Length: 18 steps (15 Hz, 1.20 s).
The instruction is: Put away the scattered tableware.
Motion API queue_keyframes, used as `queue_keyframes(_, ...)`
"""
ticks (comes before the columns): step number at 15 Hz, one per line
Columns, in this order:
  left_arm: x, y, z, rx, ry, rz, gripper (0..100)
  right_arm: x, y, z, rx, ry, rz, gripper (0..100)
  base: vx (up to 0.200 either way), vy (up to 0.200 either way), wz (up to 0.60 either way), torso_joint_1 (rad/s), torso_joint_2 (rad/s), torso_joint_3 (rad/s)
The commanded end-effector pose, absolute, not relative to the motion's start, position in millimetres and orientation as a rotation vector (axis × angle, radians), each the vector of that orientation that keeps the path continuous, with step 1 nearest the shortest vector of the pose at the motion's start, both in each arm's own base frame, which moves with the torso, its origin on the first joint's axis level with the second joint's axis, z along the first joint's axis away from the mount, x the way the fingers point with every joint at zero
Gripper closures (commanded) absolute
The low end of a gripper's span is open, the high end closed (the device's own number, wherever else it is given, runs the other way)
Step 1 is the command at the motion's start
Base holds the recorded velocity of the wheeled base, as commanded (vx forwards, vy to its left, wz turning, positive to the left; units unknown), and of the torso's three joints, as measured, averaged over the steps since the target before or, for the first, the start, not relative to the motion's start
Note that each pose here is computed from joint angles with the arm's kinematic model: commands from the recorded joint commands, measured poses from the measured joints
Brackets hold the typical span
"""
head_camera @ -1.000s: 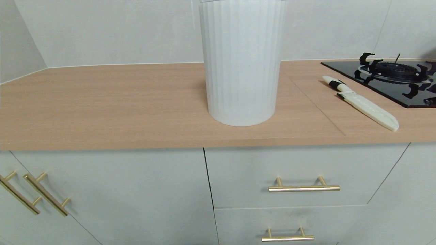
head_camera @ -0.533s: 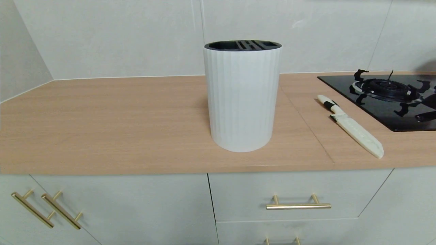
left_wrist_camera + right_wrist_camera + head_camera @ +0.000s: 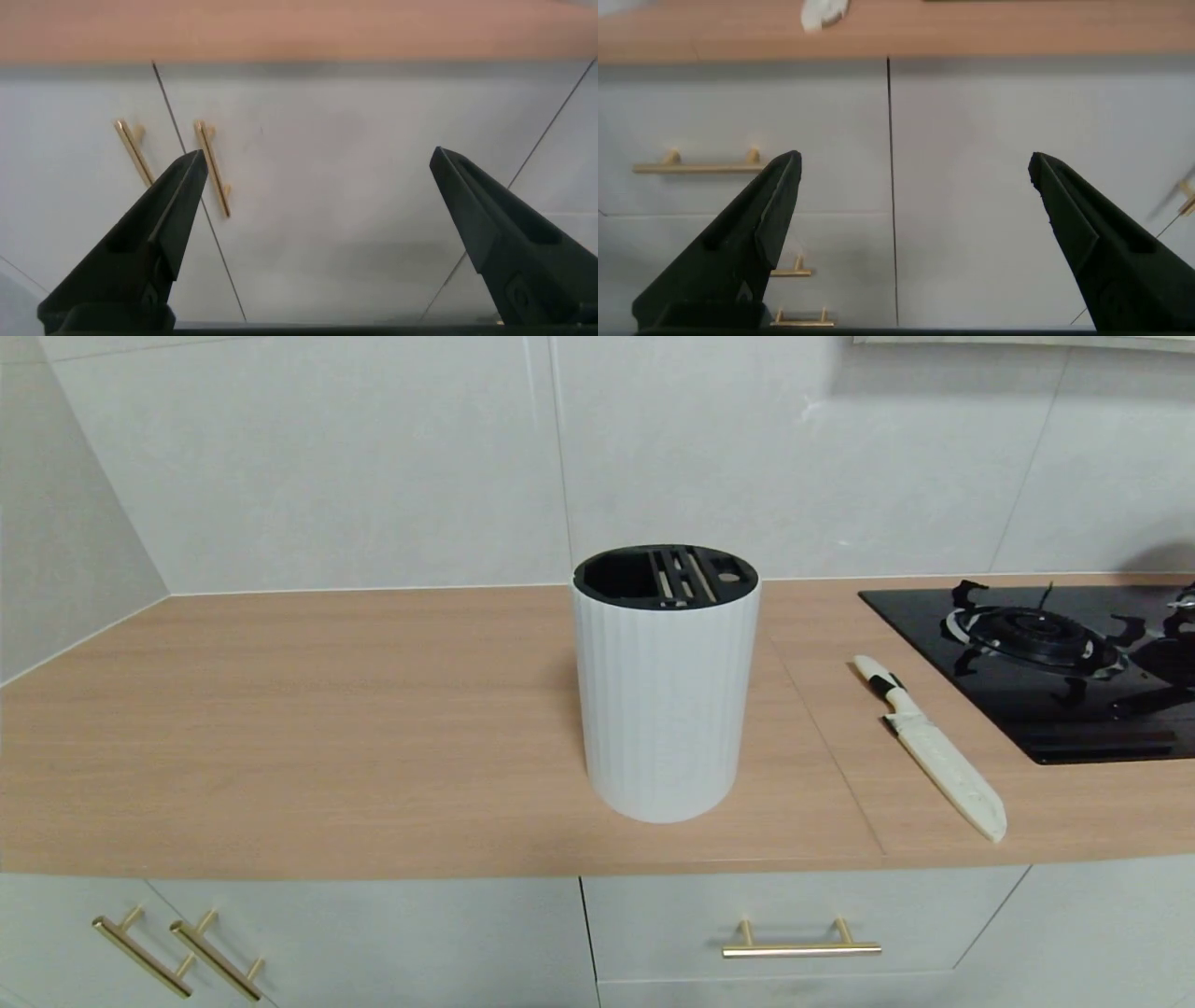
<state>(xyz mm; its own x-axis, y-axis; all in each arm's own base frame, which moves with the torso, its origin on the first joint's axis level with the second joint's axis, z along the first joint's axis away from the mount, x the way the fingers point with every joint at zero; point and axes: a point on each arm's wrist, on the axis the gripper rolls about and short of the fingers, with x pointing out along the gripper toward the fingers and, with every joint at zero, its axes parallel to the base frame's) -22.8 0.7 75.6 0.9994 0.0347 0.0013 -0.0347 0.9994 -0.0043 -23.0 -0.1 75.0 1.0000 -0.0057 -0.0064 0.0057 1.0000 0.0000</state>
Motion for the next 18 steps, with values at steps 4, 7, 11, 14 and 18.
queue_keyframes(4, -22.8, 0.7, 75.6, -0.003, -0.002, 0.035, 0, -22.9, -0.1, 75.0, 0.0, 0.008, -0.006, 0, 0.0, 0.0, 0.0, 0.215, -0.5, -0.287)
queue_keyframes(7, -22.8, 0.7, 75.6, -0.005, -0.002, 0.035, 0, -22.9, -0.1, 75.0, 0.0, 0.008, -0.006, 0, 0.0, 0.0, 0.0, 0.232, -0.52, -0.29)
queue_keyframes(11, -22.8, 0.7, 75.6, -0.005, -0.002, 0.035, 0, -22.9, -0.1, 75.0, 0.0, 0.008, -0.006, 0, 0.0, 0.0, 0.0, 0.245, -0.54, -0.297)
queue_keyframes(14, -22.8, 0.7, 75.6, -0.005, -0.002, 0.035, 0, -22.9, -0.1, 75.0, 0.0, 0.008, -0.006, 0, 0.0, 0.0, 0.0, 0.269, -0.57, -0.313)
queue_keyframes(18, -22.8, 0.7, 75.6, -0.005, -0.002, 0.035, 0, -23.0, -0.1, 75.4, 0.0, 0.006, -0.006, 0, 0.0, 0.0, 0.0, 0.273, -0.58, -0.308)
